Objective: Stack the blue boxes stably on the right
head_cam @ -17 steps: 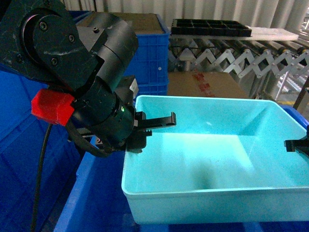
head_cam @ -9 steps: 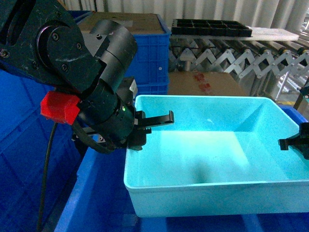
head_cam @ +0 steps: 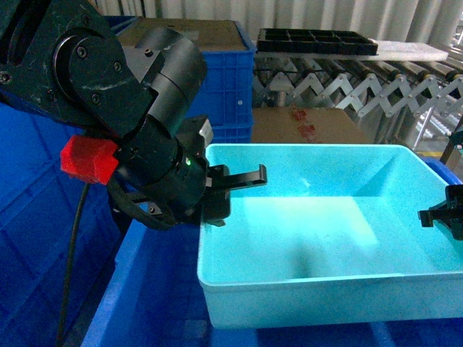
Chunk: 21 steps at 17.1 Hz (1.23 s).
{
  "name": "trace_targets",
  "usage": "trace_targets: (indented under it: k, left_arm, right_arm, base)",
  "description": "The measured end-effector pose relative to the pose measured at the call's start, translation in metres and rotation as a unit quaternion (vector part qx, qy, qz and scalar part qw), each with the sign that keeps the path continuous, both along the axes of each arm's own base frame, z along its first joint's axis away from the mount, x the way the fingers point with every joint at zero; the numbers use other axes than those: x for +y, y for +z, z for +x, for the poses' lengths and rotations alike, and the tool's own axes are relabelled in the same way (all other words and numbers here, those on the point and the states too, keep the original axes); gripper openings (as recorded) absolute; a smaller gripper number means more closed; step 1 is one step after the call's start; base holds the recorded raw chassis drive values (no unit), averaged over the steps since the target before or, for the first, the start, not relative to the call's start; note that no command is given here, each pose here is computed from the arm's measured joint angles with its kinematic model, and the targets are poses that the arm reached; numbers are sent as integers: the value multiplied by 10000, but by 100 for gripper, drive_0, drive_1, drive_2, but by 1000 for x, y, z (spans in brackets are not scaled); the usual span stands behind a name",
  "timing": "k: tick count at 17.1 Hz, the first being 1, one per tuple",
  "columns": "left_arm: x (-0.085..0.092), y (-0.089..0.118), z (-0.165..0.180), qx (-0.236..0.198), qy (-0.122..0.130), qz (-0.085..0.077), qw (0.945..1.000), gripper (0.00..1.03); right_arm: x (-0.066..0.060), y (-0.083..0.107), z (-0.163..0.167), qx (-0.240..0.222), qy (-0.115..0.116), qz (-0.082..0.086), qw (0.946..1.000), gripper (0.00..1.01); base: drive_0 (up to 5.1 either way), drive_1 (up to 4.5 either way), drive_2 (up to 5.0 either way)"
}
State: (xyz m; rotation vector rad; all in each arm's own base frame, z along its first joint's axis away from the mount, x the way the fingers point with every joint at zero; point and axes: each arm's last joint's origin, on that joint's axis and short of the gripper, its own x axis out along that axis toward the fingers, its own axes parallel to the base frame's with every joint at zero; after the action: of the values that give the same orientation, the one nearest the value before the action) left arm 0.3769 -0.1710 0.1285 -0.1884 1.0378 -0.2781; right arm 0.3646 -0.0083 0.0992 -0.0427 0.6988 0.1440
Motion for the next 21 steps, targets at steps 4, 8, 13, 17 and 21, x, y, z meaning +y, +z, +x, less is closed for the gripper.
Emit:
trace_targets:
  k: [4,8,13,17,21]
  left_arm:
    - [-8,2,-2,-11,-247,-147,9996,58]
    - [-10,4,-1,-52,-319,-189,9993,97]
    - [-10,4,-1,-53,-323,-188,9993,98]
    - [-8,29,9,-477,-276,-386,9977,98]
    - [36,103,-6,-1319,14,-866,9875,98]
  right_arm:
    - [1,0,0,-6,100,-17,9999,54]
    - [1,1,1,-50,142,-11,9999,97]
    - [2,1,1,-50,148,-14,9999,98]
    - [3,16,7,-319,252,114,9991,98]
    - [-2,89,-12,-1295,350,429,9900,98]
  base:
    - [0,0,0]
    - [0,0,0]
    - [0,0,0]
    - [0,0,0]
    - [0,0,0]
